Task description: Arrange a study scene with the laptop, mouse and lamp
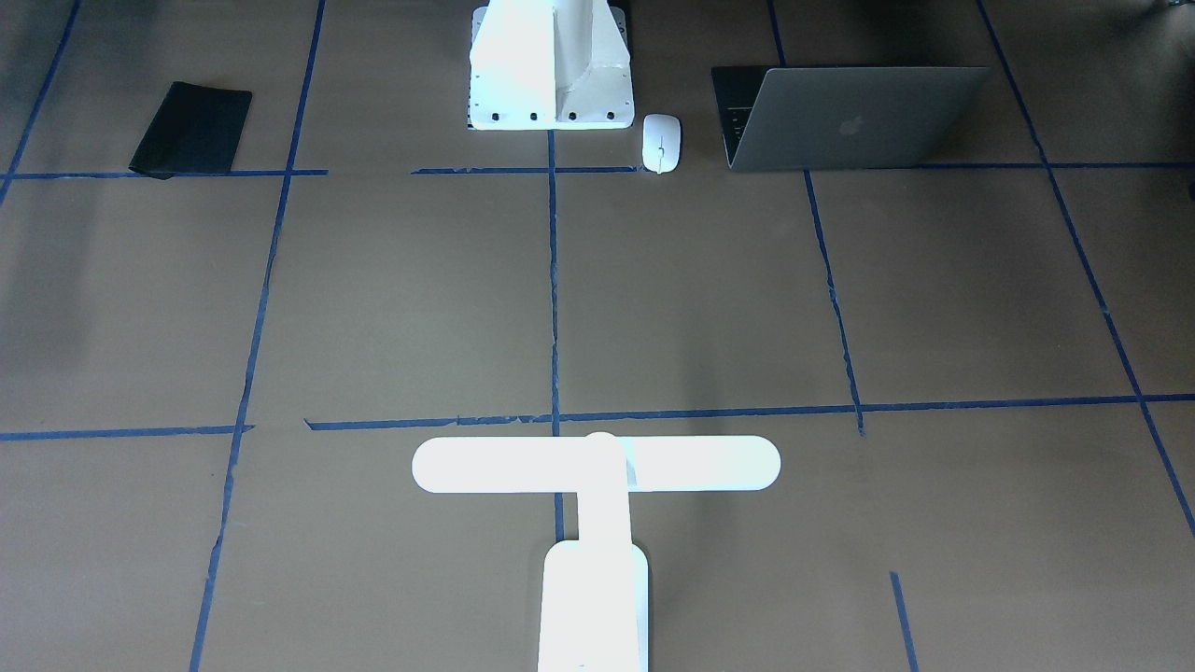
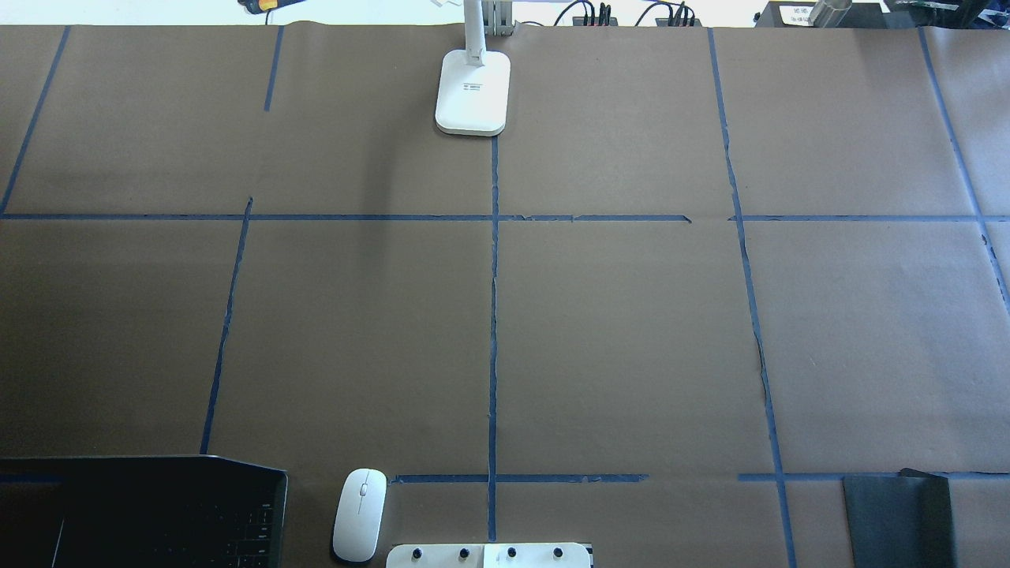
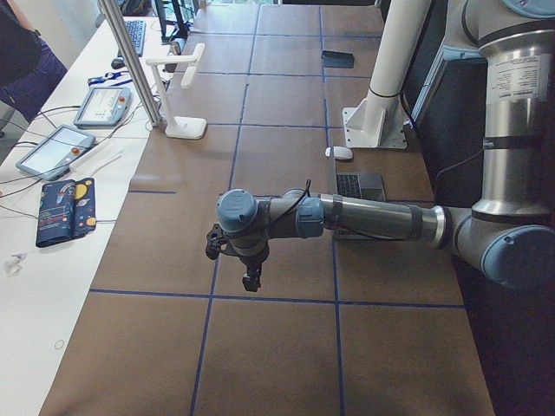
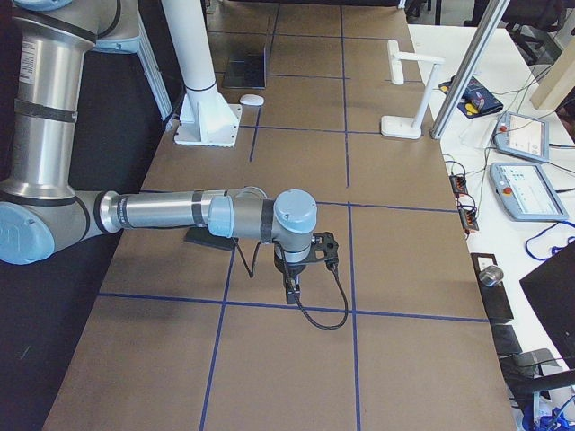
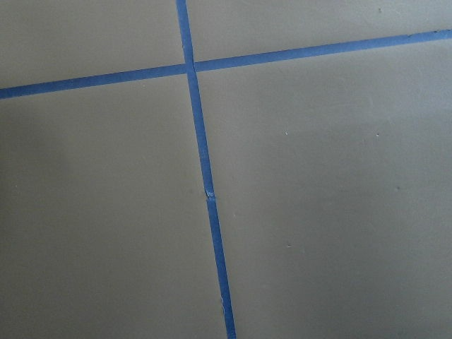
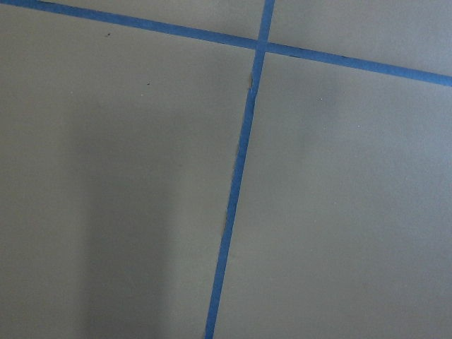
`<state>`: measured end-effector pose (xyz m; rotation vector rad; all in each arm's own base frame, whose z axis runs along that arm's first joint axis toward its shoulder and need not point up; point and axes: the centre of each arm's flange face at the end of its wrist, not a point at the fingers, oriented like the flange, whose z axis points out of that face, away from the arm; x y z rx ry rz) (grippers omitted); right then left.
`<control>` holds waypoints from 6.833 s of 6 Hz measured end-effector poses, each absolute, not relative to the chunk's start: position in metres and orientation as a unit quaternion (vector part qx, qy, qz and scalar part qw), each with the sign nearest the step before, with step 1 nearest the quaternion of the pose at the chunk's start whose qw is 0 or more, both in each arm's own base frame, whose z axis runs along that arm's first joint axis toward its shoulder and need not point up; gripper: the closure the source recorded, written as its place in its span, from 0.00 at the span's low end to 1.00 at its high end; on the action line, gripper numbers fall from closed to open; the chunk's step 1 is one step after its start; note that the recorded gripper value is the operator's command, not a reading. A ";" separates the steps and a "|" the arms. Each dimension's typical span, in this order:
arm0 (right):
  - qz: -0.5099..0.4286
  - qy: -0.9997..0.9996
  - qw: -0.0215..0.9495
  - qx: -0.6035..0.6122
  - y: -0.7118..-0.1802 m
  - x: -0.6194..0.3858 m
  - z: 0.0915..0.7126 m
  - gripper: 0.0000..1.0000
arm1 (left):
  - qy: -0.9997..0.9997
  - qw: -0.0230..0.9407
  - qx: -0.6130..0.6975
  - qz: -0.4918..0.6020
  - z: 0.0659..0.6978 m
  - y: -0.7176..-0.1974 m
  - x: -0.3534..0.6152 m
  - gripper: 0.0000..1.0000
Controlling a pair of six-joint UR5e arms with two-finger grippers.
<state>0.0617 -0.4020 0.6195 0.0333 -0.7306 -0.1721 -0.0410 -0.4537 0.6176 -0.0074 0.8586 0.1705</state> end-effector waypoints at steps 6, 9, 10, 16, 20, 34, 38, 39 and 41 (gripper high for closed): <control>-0.084 -0.357 0.930 0.018 -0.402 0.062 0.618 0.00 | 0.411 0.903 0.052 0.115 0.572 -0.486 -0.032 0.00; -0.084 -0.357 0.930 0.019 -0.403 0.062 0.617 0.00 | 0.403 0.906 0.081 0.098 0.514 -0.533 0.009 0.00; -0.084 -0.357 0.930 0.019 -0.403 0.062 0.617 0.00 | 0.398 0.906 0.092 0.110 0.491 -0.532 0.034 0.00; -0.084 -0.357 0.930 0.018 -0.402 0.062 0.618 0.00 | 0.452 0.772 0.233 0.382 0.336 -0.365 0.182 0.00; -0.084 -0.357 0.930 0.017 -0.402 0.062 0.618 0.00 | 0.443 0.657 0.266 0.549 0.345 -0.276 0.219 0.01; -0.084 -0.358 0.930 0.016 -0.402 0.061 0.619 0.00 | 0.280 0.593 0.366 0.660 0.307 -0.387 0.207 1.00; -0.083 -0.358 0.930 0.016 -0.402 0.061 0.619 0.00 | 0.286 0.623 0.359 0.633 0.214 -0.555 0.316 1.00; -0.083 -0.358 0.930 0.016 -0.402 0.061 0.619 0.00 | 0.296 0.635 0.364 0.613 0.193 -0.588 0.340 1.00; -0.083 -0.358 0.930 0.016 -0.402 0.061 0.619 0.00 | 0.302 0.653 0.365 0.590 0.158 -0.644 0.380 1.00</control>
